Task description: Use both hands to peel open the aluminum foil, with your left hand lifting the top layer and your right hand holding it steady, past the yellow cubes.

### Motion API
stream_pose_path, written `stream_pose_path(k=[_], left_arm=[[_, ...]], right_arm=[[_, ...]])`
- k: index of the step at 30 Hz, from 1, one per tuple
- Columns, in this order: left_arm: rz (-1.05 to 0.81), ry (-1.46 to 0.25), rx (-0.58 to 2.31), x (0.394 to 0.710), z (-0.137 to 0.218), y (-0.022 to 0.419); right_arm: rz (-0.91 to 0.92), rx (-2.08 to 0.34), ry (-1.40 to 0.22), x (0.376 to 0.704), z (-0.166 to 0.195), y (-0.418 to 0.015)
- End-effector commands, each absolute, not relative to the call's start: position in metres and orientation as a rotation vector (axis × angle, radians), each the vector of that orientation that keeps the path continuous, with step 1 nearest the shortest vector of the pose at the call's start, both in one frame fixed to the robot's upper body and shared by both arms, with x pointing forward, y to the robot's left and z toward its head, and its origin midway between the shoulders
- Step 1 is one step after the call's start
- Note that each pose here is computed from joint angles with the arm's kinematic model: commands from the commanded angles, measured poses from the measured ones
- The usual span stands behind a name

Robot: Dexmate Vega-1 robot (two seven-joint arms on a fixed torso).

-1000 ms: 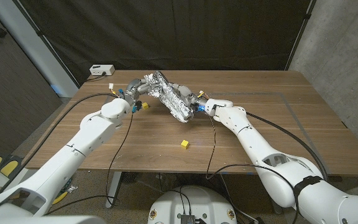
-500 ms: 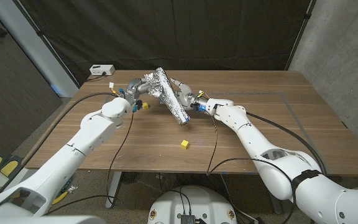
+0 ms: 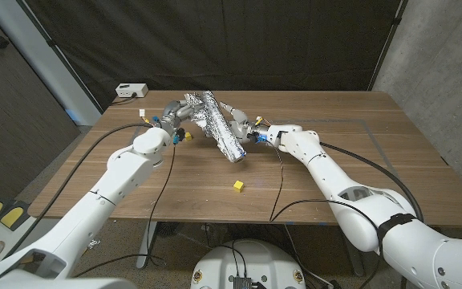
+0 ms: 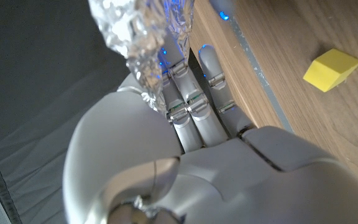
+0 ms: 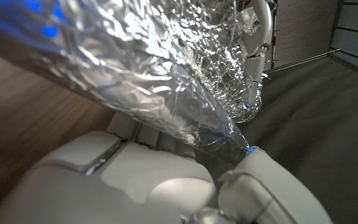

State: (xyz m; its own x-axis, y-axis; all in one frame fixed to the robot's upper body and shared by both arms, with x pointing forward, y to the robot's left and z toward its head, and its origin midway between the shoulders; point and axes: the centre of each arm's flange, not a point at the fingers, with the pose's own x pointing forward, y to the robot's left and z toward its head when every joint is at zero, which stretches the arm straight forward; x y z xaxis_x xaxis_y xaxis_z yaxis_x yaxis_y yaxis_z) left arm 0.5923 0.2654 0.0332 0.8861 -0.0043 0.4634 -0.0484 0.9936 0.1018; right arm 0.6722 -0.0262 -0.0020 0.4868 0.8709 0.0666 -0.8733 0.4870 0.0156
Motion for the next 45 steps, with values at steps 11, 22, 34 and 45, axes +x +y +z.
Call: stream_pose_path(k=[11,22,34,45], left_arm=[[0.063,-0.527,0.012,0.584,0.043,0.263],[0.058,-0.574,0.018,0.579,0.052,0.259],[0.069,-0.612,0.031,0.570,0.060,0.256],[0.067,-0.661,0.042,0.562,0.069,0.250]], right_arm=[[1.147,0.084,0.028,0.682,-0.010,-0.026],[1.148,0.083,0.049,0.684,-0.011,-0.027],[1.155,0.078,0.062,0.686,-0.010,-0.028],[1.152,0.069,0.078,0.687,-0.010,-0.031]])
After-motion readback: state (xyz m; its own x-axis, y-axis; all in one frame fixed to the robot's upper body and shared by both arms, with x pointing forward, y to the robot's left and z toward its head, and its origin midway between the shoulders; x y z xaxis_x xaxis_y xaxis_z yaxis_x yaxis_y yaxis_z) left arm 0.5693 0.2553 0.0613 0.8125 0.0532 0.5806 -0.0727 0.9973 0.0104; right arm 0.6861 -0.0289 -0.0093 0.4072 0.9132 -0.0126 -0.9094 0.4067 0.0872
